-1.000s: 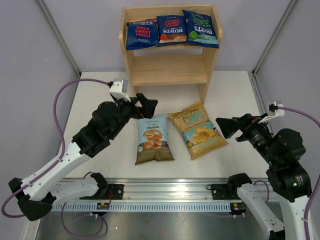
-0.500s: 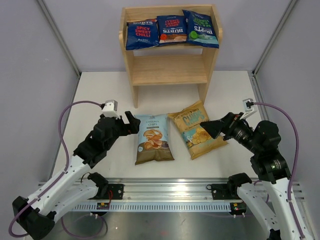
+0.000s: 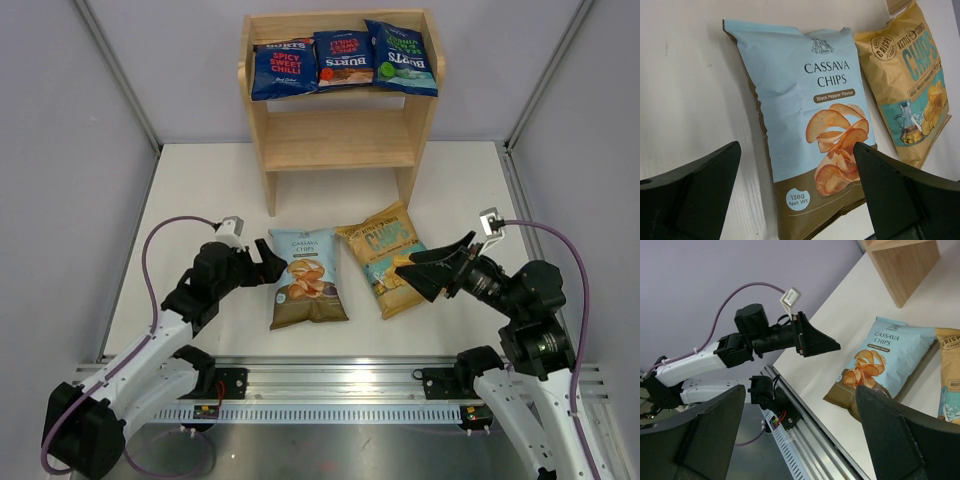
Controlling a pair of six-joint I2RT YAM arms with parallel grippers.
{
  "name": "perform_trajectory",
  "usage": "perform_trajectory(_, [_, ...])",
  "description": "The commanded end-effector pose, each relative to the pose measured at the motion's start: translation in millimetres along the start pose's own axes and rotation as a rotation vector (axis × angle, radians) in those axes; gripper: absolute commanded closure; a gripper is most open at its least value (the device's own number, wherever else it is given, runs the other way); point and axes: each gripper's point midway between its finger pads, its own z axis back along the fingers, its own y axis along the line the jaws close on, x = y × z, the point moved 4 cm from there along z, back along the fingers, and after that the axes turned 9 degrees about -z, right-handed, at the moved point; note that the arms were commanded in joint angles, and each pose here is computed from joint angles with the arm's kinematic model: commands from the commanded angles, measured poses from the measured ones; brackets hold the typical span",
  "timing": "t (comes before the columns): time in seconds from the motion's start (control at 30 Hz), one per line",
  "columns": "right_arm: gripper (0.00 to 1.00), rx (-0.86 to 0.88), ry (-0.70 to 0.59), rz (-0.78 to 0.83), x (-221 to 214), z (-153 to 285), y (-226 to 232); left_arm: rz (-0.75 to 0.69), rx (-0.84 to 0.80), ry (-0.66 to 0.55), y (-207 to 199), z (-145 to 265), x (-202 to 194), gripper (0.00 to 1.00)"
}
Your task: Place and organize the chips bags onto the shelf
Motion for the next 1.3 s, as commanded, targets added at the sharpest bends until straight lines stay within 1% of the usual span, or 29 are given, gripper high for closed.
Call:
perform_trajectory(0.0, [0.01, 0.075, 0.074, 0.051, -2, 1, 15, 0.001, -0.126, -0.009, -15, -7, 2, 0.01])
perform_trajectory(0.03, [0.01, 0.075, 0.088, 0.05, -4, 1, 15, -0.002, -0.159, 0.019, -19, -8, -2, 0.01])
perform_trajectory(0.17, [0.01, 0.085, 0.097, 0.069, -11, 6, 13, 0.0, -0.18, 0.122, -21, -22, -13, 0.01])
perform_trajectory(0.2, [0.01, 0.1, 0.099, 0.078, -13, 8, 15, 0.01, -0.169, 0.16, -18, -28, -20, 0.01])
perform_trajectory(0.3, [0.01, 0.132, 0.127, 0.085, -18, 8, 16, 0.031, -0.136, 0.215, -12, -35, -33, 0.01])
perform_trajectory(0.33, [0.01, 0.139, 0.139, 0.084, -19, 9, 16, 0.028, -0.139, 0.196, -12, -38, -30, 0.01])
perform_trajectory(0.43, [0.01, 0.152, 0.159, 0.081, -22, 8, 15, 0.037, -0.147, 0.206, -11, -44, -36, 0.01])
perform_trajectory(0.53, [0.01, 0.165, 0.166, 0.067, -23, 5, 12, 0.067, -0.226, 0.223, -20, -47, -42, 0.01])
perform_trajectory(0.63, [0.01, 0.183, 0.182, 0.042, -27, 3, 10, 0.104, -0.266, 0.239, -24, -48, -50, 0.01])
perform_trajectory(0.73, [0.0, 0.188, 0.183, 0.038, -28, 3, 9, 0.132, -0.264, 0.245, -21, -50, -58, 0.01])
perform_trajectory(0.8, [0.0, 0.187, 0.18, 0.039, -27, 3, 9, 0.16, -0.253, 0.261, -18, -50, -69, 0.03])
perform_trajectory(0.9, [0.01, 0.187, 0.18, 0.039, -27, 3, 10, 0.2, -0.258, 0.255, -16, -48, -78, 0.13])
perform_trajectory(0.93, [0.0, 0.185, 0.178, 0.039, -27, 3, 10, 0.204, -0.268, 0.235, -17, -48, -76, 0.19])
perform_trajectory(1.0, [0.01, 0.18, 0.178, 0.035, -27, 2, 8, 0.213, -0.27, 0.221, -17, -45, -77, 0.26])
perform_trajectory(1.03, [0.0, 0.172, 0.173, 0.032, -27, 2, 7, 0.21, -0.268, 0.208, -16, -45, -76, 0.29])
perform_trajectory(1.07, [0.01, 0.162, 0.173, 0.024, -28, 1, 4, 0.209, -0.269, 0.197, -17, -43, -74, 0.35])
perform_trajectory(1.13, [0.01, 0.132, 0.162, 0.008, -27, -1, -2, 0.208, -0.273, 0.166, -17, -38, -71, 0.42])
perform_trajectory(1.2, [0.01, 0.099, 0.155, -0.008, -28, -3, -9, 0.211, -0.275, 0.145, -18, -35, -68, 0.51])
perform_trajectory(1.27, [0.01, 0.068, 0.147, -0.028, -29, -6, -18, 0.207, -0.268, 0.107, -18, -30, -64, 0.56])
